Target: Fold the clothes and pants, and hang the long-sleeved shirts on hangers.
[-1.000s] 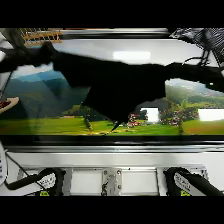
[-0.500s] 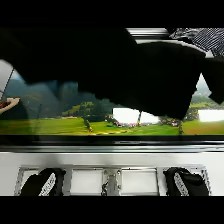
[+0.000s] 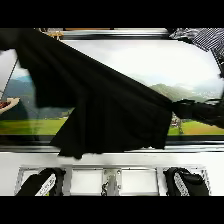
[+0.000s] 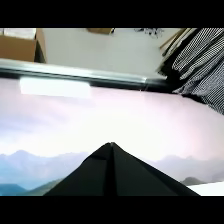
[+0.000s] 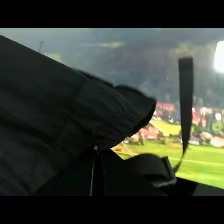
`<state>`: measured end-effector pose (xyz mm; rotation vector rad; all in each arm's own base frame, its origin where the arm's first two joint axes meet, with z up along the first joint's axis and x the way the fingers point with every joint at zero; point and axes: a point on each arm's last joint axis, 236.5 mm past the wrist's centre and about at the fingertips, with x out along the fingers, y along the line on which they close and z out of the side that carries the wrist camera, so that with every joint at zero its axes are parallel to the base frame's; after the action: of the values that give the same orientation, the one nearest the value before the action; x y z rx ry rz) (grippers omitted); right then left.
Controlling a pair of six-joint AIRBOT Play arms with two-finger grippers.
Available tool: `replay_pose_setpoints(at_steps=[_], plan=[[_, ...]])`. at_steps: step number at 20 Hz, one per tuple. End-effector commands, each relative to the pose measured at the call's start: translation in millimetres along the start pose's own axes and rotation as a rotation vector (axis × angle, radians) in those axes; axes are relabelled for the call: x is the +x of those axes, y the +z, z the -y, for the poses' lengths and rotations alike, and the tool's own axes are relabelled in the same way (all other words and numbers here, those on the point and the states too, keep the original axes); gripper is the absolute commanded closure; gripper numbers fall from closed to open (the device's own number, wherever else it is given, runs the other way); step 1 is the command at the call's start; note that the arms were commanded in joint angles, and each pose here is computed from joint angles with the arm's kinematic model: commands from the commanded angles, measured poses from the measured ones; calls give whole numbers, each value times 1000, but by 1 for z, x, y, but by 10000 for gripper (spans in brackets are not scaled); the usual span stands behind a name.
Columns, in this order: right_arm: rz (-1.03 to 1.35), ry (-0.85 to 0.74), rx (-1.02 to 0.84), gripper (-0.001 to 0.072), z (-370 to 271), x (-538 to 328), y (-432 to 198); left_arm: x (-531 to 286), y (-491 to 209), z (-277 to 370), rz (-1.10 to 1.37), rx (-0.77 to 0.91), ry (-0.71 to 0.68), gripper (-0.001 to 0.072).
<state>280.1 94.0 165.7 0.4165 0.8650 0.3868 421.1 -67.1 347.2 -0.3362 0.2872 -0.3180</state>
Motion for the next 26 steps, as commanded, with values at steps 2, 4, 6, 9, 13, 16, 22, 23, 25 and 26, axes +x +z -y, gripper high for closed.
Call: replay_pose_setpoints(at_steps=[2,4,6,9,13,16,22,23,25,26], plan=[[-2,-116,147,691,71,64,15,120,-92,-34,-203,-82,9,703],[129,-172,179,689,104,86,55,158,-117,-52,-239,-105,30,686],[254,-214,189,445,128,91,97,176,-120,-69,-269,-128,43,104],[337,-246,192,208,145,70,132,157,-121,-105,-381,-181,81,93],[267,-248,125,208,135,53,115,100,-195,-171,-635,-270,211,93],[143,-215,77,209,121,61,88,60,-298,-177,-873,-336,214,93],[110,-185,51,209,105,70,81,26,-436,-147,-1117,-286,148,93],[106,-179,45,209,102,71,80,30,-444,-143,-1125,-272,144,93],[102,-174,39,209,99,73,79,39,-455,-135,-1144,-246,129,93],[102,-174,39,209,99,73,79,44,-458,-131,-1155,-232,116,93]])
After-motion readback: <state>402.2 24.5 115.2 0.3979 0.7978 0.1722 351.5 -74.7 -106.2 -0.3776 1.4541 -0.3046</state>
